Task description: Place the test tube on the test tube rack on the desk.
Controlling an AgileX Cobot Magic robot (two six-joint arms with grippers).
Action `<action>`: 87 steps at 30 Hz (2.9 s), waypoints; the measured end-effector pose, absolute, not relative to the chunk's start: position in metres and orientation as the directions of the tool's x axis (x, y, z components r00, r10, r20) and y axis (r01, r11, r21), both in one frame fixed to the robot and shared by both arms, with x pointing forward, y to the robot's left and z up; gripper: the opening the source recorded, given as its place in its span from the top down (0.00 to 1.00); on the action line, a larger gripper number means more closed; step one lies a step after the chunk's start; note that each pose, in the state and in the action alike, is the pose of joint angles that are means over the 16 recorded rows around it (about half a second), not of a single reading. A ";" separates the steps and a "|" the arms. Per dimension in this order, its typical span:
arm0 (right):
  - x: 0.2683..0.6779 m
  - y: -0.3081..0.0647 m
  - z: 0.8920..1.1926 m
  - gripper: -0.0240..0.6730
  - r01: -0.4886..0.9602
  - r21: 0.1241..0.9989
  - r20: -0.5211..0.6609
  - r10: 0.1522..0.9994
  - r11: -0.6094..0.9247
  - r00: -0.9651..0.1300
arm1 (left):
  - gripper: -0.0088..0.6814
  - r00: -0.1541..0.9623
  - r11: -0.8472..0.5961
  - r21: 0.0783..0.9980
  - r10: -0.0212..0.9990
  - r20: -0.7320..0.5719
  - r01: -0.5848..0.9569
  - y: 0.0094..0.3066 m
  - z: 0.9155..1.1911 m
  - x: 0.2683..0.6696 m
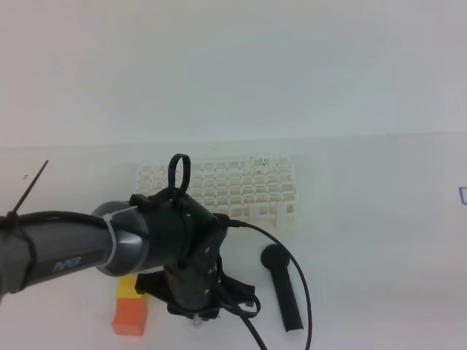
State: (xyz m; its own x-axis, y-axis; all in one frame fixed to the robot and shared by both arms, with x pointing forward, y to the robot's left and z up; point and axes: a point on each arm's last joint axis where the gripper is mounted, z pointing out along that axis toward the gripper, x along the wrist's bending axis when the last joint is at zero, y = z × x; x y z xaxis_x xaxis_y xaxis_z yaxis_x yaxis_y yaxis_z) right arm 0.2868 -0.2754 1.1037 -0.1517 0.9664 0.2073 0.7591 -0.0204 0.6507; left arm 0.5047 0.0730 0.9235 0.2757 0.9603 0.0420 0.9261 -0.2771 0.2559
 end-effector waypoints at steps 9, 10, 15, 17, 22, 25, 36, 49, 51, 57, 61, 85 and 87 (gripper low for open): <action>0.287 -0.275 1.104 0.83 0.757 0.653 0.202 0.966 -0.009 -0.163 | 0.98 0.265 -0.275 0.232 0.961 0.074 0.933 0.079 0.933 0.501; 0.287 -0.275 1.104 0.83 0.757 0.654 0.203 0.965 -0.008 -0.165 | 0.98 0.262 -0.273 0.229 0.962 0.076 0.934 0.080 0.936 0.500; 0.287 -0.274 1.104 0.83 0.756 0.655 0.213 0.961 -0.008 -0.175 | 0.98 0.246 -0.255 0.240 0.967 0.070 0.936 0.087 0.960 0.493; 0.287 -0.273 1.105 0.83 0.755 0.655 0.221 0.959 -0.010 -0.179 | 0.98 0.238 -0.244 0.265 0.970 0.055 0.933 0.090 0.976 0.489; 0.286 -0.270 1.106 0.83 0.751 0.660 0.250 0.948 -0.017 -0.199 | 0.98 0.231 -0.203 0.383 0.973 -0.027 0.901 0.102 1.025 0.476; 0.286 -0.267 1.107 0.83 0.743 0.669 0.269 0.937 -0.015 -0.224 | 0.98 0.246 -0.165 0.494 0.964 -0.104 0.854 0.112 1.056 0.464; 0.288 -0.249 1.123 0.83 0.611 0.791 0.320 0.835 0.025 -0.448 | 0.99 0.526 0.028 0.912 0.810 -0.260 0.409 0.167 1.117 0.394; 0.288 -0.231 1.150 0.83 0.313 0.949 0.211 0.656 0.040 -0.724 | 0.96 0.802 0.149 0.986 0.579 -0.145 0.071 0.195 1.064 0.329; 0.289 -0.229 1.152 0.83 0.285 0.958 0.196 0.632 0.041 -0.750 | 0.96 0.813 0.152 0.986 0.566 -0.139 0.063 0.195 1.059 0.327; 0.297 -0.224 1.155 0.83 0.247 0.968 0.176 0.570 0.049 -0.802 | 0.97 0.824 0.146 0.988 0.552 -0.125 0.052 0.195 1.053 0.325; 0.310 -0.221 1.153 0.83 0.248 0.966 0.170 0.544 0.072 -0.821 | 0.97 0.827 0.144 0.989 0.550 -0.117 0.044 0.194 1.053 0.325; 0.379 -0.114 1.163 0.80 0.063 0.988 0.013 0.327 0.141 -0.945 | 0.98 0.827 0.123 0.992 0.557 -0.084 0.018 0.194 1.053 0.325; 0.376 -0.099 1.162 0.76 0.041 0.989 -0.008 0.323 0.144 -0.947 | 0.98 0.826 0.121 0.993 0.557 -0.081 0.016 0.194 1.053 0.325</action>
